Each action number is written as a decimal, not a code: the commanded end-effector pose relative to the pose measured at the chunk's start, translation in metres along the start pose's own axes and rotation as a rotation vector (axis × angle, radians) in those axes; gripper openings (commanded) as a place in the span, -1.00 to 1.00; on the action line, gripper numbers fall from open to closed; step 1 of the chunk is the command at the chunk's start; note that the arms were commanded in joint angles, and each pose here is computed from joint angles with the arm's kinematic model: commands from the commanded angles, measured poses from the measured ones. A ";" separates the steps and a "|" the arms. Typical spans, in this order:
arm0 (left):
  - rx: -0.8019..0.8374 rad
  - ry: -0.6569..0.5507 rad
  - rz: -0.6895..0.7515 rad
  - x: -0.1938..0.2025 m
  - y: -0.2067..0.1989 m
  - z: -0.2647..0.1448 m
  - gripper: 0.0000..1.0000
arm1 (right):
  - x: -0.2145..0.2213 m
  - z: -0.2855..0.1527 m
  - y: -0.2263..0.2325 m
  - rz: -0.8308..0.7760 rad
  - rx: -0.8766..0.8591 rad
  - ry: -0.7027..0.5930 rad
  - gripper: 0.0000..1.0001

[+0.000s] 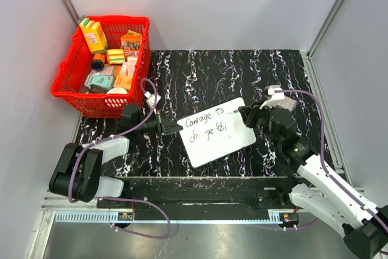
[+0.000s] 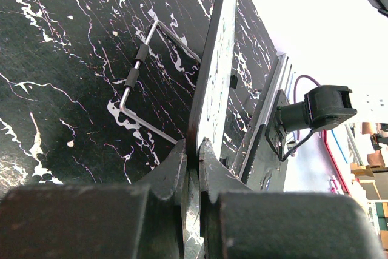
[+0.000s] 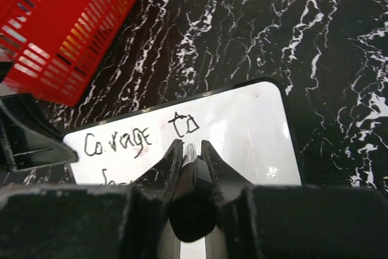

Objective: Write a sentence on the whiteboard
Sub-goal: Write on the whiteboard at the whiteboard stand.

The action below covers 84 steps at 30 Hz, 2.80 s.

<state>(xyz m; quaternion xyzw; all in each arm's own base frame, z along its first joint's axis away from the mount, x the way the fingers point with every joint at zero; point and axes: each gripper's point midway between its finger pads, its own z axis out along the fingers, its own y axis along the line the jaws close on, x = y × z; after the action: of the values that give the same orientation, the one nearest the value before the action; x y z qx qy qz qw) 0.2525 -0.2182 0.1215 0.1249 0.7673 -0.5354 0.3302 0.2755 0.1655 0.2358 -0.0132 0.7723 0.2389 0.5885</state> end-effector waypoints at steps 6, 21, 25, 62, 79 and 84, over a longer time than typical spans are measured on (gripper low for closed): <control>-0.102 -0.055 0.124 -0.013 0.025 0.002 -1.00 | 0.006 -0.012 0.008 0.017 -0.088 -0.018 -1.00; -0.103 -0.051 0.117 -0.012 0.026 0.003 -1.00 | 0.026 0.004 -0.010 0.039 -0.002 0.008 -1.00; -0.102 -0.052 0.121 -0.013 0.025 0.003 -1.00 | 0.031 0.008 -0.012 0.041 0.007 0.021 -1.00; -0.101 -0.054 0.124 -0.013 0.025 0.003 -1.00 | 0.075 -0.005 -0.027 0.078 0.050 0.152 -1.00; -0.100 -0.052 0.122 -0.013 0.025 0.003 -1.00 | 0.029 0.012 -0.016 0.073 0.052 0.024 -1.00; -0.102 -0.054 0.122 -0.013 0.025 0.003 -1.00 | 0.024 0.013 -0.016 0.074 0.058 0.010 -1.00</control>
<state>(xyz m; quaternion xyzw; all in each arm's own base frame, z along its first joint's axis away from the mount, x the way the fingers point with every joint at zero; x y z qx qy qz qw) 0.2524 -0.2182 0.1213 0.1245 0.7676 -0.5354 0.3296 0.2715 0.1667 0.1781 0.0196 0.8053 0.2454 0.5394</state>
